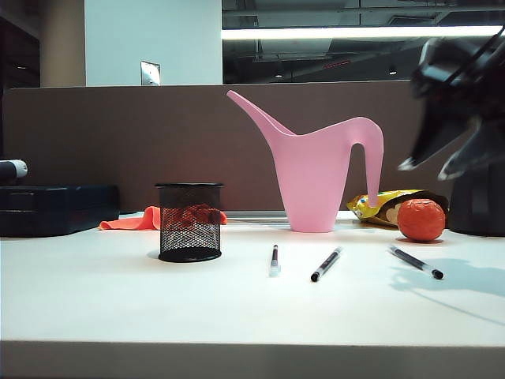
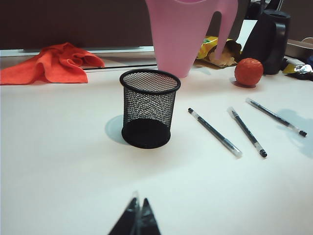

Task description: Pick up a few water-based pens and put them in the pen basket.

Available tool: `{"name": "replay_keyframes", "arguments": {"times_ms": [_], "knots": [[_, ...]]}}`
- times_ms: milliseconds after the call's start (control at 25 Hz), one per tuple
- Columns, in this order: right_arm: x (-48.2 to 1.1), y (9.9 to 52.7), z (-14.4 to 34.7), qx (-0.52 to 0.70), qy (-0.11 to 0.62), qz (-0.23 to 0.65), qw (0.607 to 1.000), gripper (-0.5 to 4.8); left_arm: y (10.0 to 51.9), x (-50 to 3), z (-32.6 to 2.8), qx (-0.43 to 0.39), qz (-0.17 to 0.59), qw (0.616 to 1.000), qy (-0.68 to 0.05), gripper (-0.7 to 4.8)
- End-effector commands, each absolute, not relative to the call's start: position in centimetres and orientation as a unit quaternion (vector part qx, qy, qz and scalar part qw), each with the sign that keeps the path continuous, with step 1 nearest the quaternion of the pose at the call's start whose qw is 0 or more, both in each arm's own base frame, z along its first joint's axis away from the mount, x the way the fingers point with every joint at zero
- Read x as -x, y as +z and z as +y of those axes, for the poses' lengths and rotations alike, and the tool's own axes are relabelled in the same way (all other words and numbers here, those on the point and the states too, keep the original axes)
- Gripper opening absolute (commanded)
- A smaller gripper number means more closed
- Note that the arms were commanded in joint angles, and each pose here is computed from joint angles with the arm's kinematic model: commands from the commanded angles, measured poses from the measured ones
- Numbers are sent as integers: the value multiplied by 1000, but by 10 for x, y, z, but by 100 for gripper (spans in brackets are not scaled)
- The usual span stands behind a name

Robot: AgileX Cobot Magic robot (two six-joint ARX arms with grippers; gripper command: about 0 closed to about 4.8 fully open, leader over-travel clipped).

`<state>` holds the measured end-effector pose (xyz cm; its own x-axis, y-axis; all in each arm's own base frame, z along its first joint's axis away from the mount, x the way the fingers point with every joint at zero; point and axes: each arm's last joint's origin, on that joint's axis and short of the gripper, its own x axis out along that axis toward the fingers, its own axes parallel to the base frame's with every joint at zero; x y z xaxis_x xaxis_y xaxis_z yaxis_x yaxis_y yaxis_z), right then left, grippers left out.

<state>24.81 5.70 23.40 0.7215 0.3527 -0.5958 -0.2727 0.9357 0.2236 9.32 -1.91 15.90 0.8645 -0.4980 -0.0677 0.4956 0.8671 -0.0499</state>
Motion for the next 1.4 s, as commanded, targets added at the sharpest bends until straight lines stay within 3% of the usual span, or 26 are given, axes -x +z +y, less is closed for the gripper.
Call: {"name": "replay_keyframes", "arguments": {"times_ms": [40, 240, 679, 879, 999, 1399], "knots": [[-271, 225, 66, -53, 164, 351, 920, 330, 160, -93, -19, 14, 36, 965, -259, -4], [-311, 195, 75, -47, 149, 408, 900, 329, 160, -93, -19, 14, 36, 965, -259, -4], [-320, 167, 76, -31, 117, 454, 883, 320, 160, -93, -19, 14, 36, 965, -259, -4], [-321, 155, 82, -24, 121, 472, 873, 223, 158, -93, -19, 16, 47, 965, -259, -4], [-319, 147, 91, -11, 130, 487, 864, -9, 157, -93, -19, 18, 53, 964, -259, -4], [-322, 162, 95, 0, 122, 474, 872, -6, 157, -93, -19, 18, 53, 964, -259, -4]]}}
